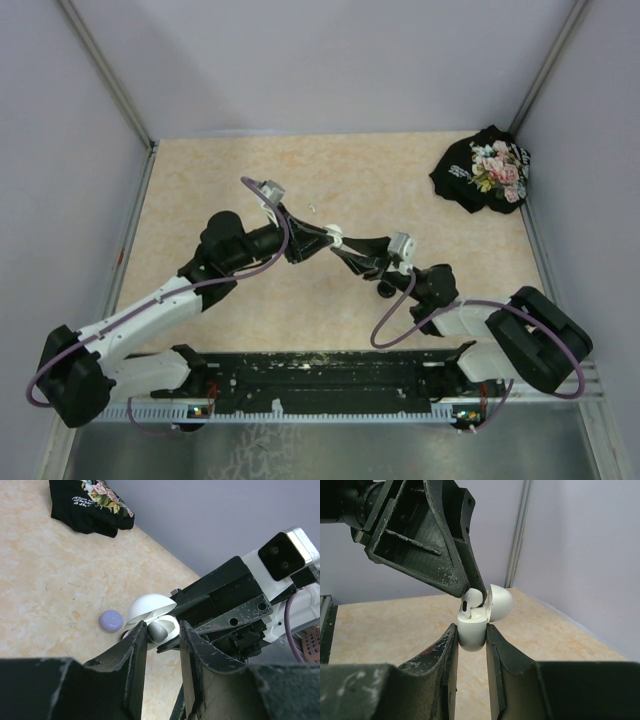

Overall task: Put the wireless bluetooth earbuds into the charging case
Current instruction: Place the earbud in the charging case.

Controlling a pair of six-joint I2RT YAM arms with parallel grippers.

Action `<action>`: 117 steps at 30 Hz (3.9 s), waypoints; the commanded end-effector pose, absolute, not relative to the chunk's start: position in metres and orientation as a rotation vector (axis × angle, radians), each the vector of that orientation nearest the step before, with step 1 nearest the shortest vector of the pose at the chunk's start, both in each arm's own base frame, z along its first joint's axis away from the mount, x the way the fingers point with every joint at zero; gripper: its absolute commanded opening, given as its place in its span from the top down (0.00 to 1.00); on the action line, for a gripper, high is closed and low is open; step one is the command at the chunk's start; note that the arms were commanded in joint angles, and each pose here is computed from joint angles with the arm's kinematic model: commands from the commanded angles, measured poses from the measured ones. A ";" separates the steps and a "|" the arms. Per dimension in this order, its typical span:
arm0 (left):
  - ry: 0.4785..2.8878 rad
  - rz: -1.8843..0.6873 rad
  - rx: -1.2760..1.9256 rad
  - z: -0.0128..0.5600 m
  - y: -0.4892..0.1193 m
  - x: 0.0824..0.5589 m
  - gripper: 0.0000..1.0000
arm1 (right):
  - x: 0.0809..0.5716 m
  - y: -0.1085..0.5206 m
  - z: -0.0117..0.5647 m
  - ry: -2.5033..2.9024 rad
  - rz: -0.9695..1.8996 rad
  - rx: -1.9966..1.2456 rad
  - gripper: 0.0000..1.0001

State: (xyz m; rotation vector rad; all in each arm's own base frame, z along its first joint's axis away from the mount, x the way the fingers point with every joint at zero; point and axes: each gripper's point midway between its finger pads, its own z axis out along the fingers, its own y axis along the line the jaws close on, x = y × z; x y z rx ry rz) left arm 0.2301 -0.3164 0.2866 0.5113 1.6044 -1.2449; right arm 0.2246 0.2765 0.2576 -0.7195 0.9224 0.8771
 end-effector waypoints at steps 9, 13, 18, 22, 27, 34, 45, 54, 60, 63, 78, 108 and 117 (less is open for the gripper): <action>1.541 -1.235 0.642 0.302 -0.318 0.219 0.62 | 0.213 0.284 0.277 0.814 0.872 -0.755 1.00; 1.542 -1.226 0.697 0.299 -0.321 0.218 0.62 | 0.212 0.288 0.274 0.816 0.895 -0.770 1.00; 1.515 -1.188 0.740 0.299 -0.319 0.217 0.62 | 0.209 0.290 0.274 0.822 0.922 -0.776 1.00; 1.497 -1.177 0.770 0.300 -0.317 0.214 0.63 | 0.206 0.291 0.276 0.817 0.952 -0.778 1.00; 1.496 -1.192 0.866 0.293 -0.321 0.206 0.63 | 0.201 0.296 0.277 0.816 0.990 -0.803 1.00; 1.390 -1.202 1.034 0.297 -0.328 0.195 0.63 | 0.194 0.305 0.276 0.812 1.044 -0.865 1.00; 1.340 -1.209 1.084 0.304 -0.326 0.189 0.61 | 0.189 0.305 0.280 0.810 1.086 -0.857 1.00; 1.366 -1.175 0.936 0.324 -0.314 0.195 0.57 | 0.201 0.304 0.275 0.867 1.064 -0.816 1.00; 1.429 -1.168 0.830 0.332 -0.301 0.193 0.54 | 0.206 0.303 0.272 0.886 1.050 -0.799 1.00; 1.500 -1.177 0.825 0.320 -0.296 0.187 0.50 | 0.210 0.302 0.270 0.899 1.026 -0.789 1.00; 1.663 -1.249 0.787 0.297 -0.299 0.182 0.31 | 0.209 0.301 0.273 0.899 1.028 -0.791 1.00; 1.742 -1.308 0.785 0.291 -0.301 0.174 0.32 | 0.213 0.298 0.271 0.910 1.003 -0.772 1.00; 1.691 -1.340 0.794 0.299 -0.309 0.178 0.32 | 0.213 0.299 0.269 0.918 1.005 -0.775 1.00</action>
